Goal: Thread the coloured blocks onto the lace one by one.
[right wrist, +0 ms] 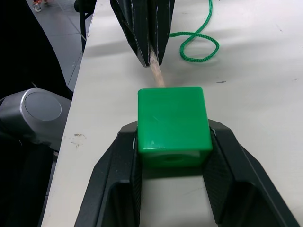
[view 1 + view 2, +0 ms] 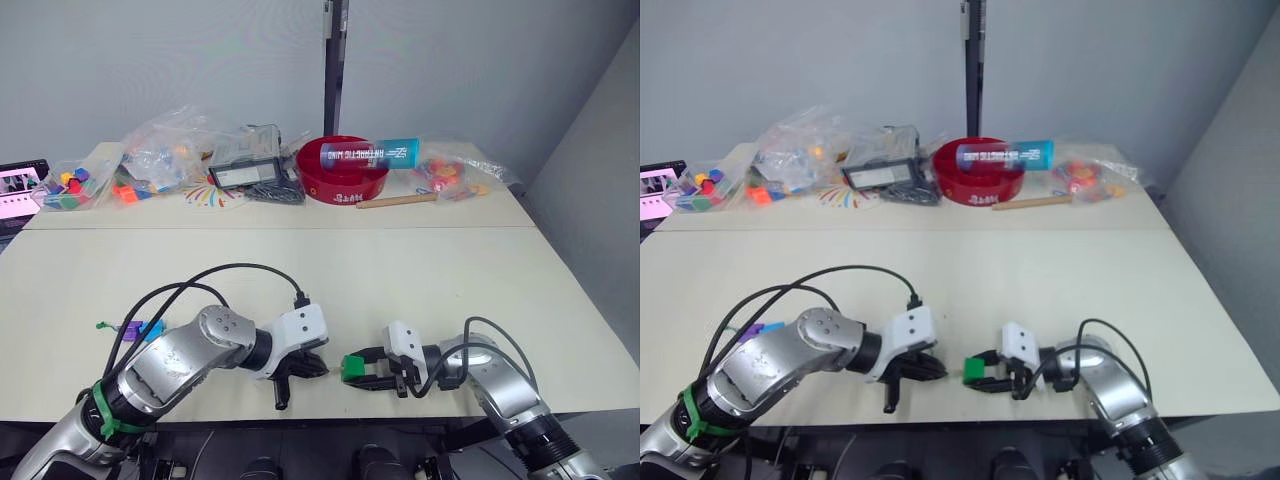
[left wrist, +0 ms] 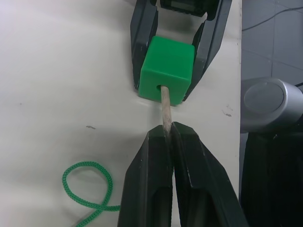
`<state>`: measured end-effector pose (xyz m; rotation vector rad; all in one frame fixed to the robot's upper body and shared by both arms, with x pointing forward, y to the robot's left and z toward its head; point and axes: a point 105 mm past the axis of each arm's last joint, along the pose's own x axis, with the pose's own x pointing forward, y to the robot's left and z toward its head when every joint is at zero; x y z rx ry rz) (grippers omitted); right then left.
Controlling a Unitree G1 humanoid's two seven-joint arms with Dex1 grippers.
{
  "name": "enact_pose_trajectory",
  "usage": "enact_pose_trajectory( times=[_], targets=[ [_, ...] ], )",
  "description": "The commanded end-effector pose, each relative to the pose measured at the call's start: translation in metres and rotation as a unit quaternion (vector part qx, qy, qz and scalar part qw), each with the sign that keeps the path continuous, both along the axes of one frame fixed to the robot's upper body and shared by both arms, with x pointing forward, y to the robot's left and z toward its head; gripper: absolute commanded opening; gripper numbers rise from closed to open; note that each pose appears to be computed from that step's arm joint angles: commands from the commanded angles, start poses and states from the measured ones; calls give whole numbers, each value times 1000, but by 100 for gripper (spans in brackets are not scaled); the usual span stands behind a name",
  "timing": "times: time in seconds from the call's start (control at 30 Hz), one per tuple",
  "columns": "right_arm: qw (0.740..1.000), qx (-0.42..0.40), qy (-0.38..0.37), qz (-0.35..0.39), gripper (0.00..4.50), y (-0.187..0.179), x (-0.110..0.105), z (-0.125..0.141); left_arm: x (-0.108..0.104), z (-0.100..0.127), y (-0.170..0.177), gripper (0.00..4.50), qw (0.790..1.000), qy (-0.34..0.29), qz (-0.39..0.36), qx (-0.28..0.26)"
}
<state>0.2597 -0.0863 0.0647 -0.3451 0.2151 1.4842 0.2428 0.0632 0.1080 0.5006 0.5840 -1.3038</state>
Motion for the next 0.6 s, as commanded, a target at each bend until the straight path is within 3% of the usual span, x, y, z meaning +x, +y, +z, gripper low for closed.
enact_pose_trajectory(
  times=[0.03, 0.4, 0.6],
  targets=[
    [1000, -16, -2, -19, 119, -2, 4, -3, 1, 4, -6, 0, 1000, -12, -8, -2],
    [999, -14, -4, -40, 119, 3, 11, 2, -1, 3, -23, 0, 1000, -4, -5, -27],
    [999, -8, -2, -44, 119, 8, 11, 2, -5, -2, -42, 0, 997, 14, -25, -75]
  ],
)
